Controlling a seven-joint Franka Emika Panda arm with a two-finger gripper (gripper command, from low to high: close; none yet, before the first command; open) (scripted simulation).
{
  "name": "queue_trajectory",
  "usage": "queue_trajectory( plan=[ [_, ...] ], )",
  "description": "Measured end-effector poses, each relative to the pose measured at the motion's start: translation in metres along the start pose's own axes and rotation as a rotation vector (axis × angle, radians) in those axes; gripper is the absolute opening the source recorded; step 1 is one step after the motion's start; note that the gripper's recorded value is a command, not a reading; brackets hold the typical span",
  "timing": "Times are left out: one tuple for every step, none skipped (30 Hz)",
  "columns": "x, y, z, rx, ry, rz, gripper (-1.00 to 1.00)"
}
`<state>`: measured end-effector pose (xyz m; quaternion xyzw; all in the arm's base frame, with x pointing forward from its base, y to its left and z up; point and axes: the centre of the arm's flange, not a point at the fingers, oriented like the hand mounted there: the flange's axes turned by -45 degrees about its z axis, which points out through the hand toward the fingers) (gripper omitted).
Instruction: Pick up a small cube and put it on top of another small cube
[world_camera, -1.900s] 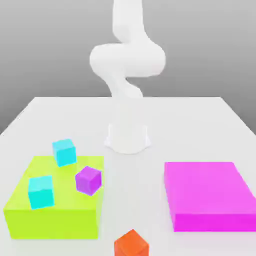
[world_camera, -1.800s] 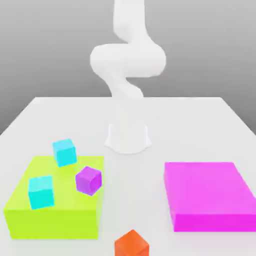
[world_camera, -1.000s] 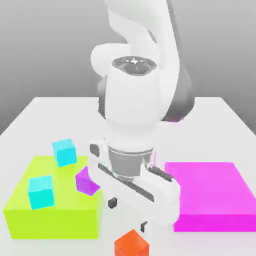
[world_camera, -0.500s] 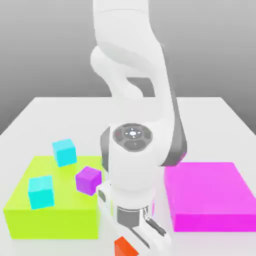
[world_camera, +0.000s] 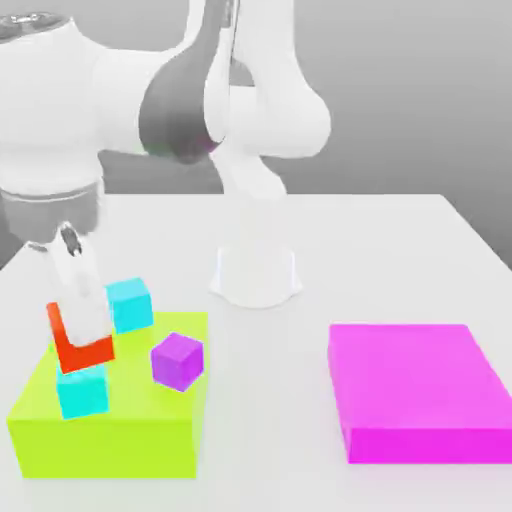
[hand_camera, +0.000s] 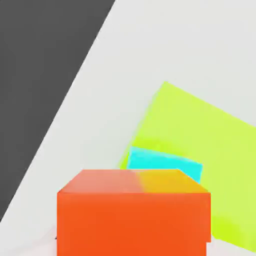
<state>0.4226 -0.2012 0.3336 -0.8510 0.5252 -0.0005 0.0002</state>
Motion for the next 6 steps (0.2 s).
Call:
queue_trajectory(
  plan=[
    [0.0, 0.001, 0.012, 0.001, -0.001, 0.0, -1.0],
    [0.0, 0.002, 0.025, 0.002, -0.001, -0.001, -1.0],
    [0.0, 0.002, 0.037, 0.001, -0.001, -0.002, 1.0],
    [-0.001, 0.002, 0.037, 0.002, -0.001, -0.003, 1.0],
    [0.0, 0.002, 0.037, 0.002, -0.001, -0.003, 1.0],
    [0.0, 0.002, 0.037, 0.002, -0.001, -0.003, 1.0]
  ],
)
